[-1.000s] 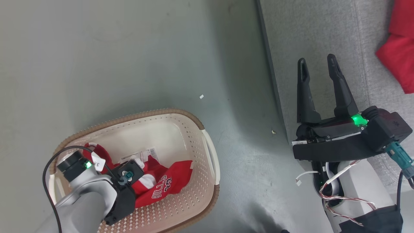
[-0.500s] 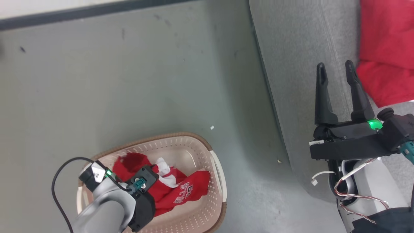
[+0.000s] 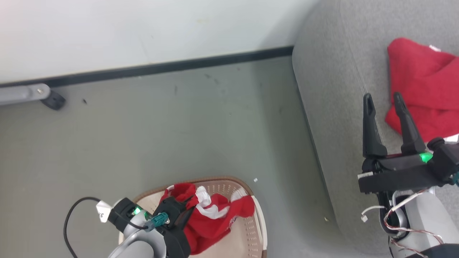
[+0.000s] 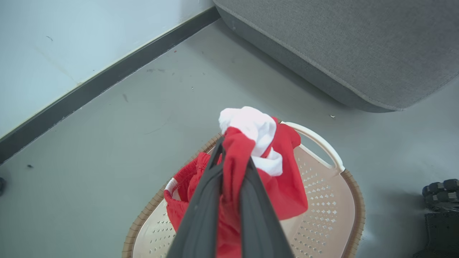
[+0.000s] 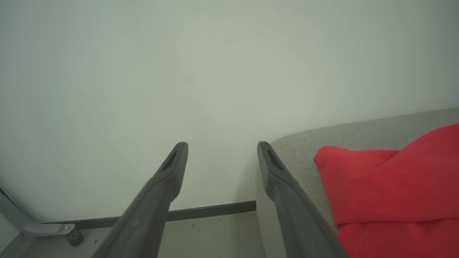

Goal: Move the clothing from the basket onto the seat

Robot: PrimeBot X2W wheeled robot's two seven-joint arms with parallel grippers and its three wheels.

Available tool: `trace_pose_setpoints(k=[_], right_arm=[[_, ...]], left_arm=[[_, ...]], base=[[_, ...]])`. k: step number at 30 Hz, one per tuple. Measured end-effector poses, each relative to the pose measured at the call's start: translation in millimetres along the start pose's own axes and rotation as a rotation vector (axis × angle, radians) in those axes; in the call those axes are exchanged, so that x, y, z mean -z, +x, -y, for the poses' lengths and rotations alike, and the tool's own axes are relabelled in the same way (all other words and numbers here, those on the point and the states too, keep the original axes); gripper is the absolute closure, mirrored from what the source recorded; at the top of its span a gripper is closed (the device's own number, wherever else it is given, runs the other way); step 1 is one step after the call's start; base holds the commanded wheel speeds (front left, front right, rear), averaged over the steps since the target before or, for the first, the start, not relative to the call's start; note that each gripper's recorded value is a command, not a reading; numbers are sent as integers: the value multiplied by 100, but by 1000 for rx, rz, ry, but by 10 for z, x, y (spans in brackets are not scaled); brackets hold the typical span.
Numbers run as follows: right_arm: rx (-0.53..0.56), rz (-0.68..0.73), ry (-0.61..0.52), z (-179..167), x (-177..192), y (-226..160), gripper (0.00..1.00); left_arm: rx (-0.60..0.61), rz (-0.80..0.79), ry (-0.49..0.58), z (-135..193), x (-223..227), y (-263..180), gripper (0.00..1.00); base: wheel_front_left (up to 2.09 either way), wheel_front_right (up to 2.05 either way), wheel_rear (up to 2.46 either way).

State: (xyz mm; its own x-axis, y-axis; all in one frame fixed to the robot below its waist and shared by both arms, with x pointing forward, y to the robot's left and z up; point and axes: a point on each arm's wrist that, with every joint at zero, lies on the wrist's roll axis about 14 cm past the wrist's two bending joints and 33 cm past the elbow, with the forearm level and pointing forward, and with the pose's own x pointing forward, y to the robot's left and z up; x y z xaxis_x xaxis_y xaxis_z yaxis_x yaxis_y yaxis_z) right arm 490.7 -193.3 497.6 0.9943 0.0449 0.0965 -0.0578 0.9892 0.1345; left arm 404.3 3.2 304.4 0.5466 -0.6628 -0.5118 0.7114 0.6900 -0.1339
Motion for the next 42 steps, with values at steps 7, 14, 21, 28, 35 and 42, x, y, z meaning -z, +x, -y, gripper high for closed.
trace_pose_setpoints(k=[7,14,21,28,35,42], right_arm=[[-45,19,27,-164,-150,-149,0],[-103,55,55,-387,-321,-232,0],[-142,80,77,-546,-451,-307,0],[-172,77,103,-655,-476,-432,0],[-199,87,118,-746,-527,-464,0],[-242,69,124,-900,-486,-534,0]], left_arm=[[-53,129,-68,31,-381,-283,100],[-117,260,-104,-77,-733,-624,100],[-154,399,-153,-125,-1090,-914,100],[-135,562,-163,-52,-1598,-1131,100],[-140,688,-109,-117,-2076,-1344,100],[-151,783,-67,-173,-2424,-1540,100]], base=[[0,0,0],[0,0,0],[0,0,0],[0,0,0],[0,0,0],[0,0,0]])
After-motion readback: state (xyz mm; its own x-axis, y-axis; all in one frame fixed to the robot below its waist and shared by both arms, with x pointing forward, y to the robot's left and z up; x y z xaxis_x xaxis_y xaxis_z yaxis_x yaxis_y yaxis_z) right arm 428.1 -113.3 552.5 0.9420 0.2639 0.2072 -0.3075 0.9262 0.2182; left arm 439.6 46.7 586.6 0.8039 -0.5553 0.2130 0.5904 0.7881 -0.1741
